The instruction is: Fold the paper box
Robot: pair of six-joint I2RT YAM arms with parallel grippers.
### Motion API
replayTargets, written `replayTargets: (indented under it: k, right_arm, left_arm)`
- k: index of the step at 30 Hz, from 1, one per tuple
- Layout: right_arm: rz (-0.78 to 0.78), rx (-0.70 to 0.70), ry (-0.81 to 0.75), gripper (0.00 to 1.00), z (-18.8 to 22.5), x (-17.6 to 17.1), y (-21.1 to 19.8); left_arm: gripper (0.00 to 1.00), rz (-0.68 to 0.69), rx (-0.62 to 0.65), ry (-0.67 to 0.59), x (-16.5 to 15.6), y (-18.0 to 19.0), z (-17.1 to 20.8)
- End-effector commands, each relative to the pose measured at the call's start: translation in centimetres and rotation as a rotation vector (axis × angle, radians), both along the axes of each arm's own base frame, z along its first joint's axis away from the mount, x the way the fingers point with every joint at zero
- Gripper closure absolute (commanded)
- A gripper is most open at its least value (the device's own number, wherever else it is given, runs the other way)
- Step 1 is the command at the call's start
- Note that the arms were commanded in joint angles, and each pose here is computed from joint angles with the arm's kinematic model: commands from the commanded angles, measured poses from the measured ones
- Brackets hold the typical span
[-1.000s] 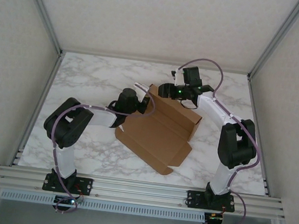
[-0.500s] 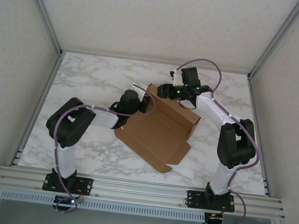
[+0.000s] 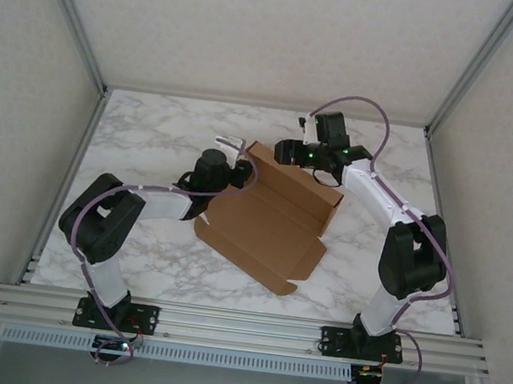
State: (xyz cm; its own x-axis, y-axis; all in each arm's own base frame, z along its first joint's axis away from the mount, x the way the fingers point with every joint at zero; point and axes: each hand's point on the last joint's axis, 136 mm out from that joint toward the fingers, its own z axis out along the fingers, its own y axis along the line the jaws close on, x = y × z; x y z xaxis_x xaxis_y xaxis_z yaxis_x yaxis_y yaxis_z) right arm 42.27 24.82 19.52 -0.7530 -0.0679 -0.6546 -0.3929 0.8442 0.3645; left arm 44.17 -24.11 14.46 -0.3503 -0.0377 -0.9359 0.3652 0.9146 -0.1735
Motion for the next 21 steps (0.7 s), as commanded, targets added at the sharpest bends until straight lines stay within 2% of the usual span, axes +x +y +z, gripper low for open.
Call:
replayTargets:
  k: [1, 7, 14, 17, 21]
  right_arm:
    - [-0.031, 0.011, -0.077, 0.25, 4.1, -0.5, -0.8]
    - [-0.076, -0.006, -0.081, 0.28, 5.3, -1.3, -2.0]
    - [-0.055, 0.005, -0.045, 0.38, 5.9, -3.3, -2.0]
    - [-0.027, -0.008, -0.023, 0.46, 5.3, -4.6, -1.6]
    - [-0.012, -0.059, 0.011, 0.65, 3.8, -6.2, -1.2]
  left_arm:
    - [0.58, -0.026, -0.07, -0.01, -1.2, 0.0, 1.6]
    - [0.58, -0.03, -0.113, -0.011, -2.4, 0.4, 2.0]
    - [0.62, -0.007, -0.206, -0.01, -3.8, 1.3, 3.6]
    - [0.65, 0.056, -0.278, -0.054, -4.7, 3.0, 6.2]
    - [0.69, 0.137, -0.306, -0.069, -5.4, 5.0, 9.2]
